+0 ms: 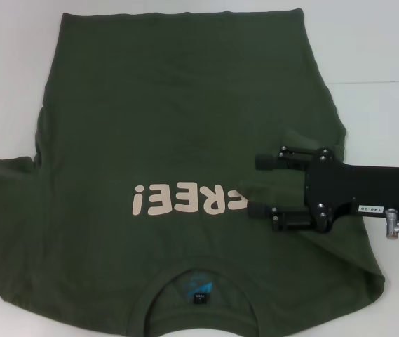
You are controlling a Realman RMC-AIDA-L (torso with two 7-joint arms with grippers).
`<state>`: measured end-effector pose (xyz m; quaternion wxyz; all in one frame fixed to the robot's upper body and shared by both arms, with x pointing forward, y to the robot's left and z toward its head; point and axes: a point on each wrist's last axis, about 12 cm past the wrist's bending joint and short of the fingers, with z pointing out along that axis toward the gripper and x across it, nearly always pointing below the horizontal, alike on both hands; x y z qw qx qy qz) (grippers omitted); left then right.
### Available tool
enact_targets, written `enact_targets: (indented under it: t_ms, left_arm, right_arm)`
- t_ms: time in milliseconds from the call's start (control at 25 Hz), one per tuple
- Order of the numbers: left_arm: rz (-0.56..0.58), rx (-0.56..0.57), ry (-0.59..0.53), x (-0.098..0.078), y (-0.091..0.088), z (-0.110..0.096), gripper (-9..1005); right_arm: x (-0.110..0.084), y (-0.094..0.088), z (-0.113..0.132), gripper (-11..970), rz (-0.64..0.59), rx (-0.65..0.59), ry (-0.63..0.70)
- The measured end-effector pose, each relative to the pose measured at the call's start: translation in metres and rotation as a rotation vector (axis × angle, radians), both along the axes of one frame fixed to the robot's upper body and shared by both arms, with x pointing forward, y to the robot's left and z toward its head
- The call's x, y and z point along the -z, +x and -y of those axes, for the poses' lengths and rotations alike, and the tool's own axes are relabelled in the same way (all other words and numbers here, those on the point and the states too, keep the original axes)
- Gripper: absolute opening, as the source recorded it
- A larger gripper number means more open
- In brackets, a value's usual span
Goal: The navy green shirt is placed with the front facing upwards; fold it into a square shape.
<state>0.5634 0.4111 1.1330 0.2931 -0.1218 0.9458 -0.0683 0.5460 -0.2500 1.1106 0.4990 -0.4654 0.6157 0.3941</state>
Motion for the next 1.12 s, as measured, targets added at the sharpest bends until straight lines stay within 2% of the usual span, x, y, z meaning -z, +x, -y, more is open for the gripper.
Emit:
enact_targets:
  t_ms: [400, 560, 720, 880, 1120]
  left_arm:
    - [0.029, -0.008, 0.02, -0.009, 0.004, -0.002, -1]
    - [0.005, 0.029, -0.007, -0.01, 0.005, 0.006, -1]
    - [-0.02, 0.137, -0.128, -0.015, 0.011, 0.035, 0]
    - [0.022, 0.254, -0.257, -0.021, 0.023, 0.071, 0]
    - [0.036, 0.342, -0.377, -0.016, 0.042, 0.11, 0]
  right_arm:
    - [0.0, -0.001, 0.002, 834, -0.005, -0.001, -0.007]
    - [0.001, -0.001, 0.002, 834, -0.006, 0.001, -0.008]
    - [0.002, -0.002, 0.003, 834, -0.01, 0.005, -0.008]
    - [0.003, -0.003, 0.004, 833, -0.013, 0.008, -0.009]
    - [0.006, -0.006, 0.007, 833, -0.022, 0.017, -0.008]
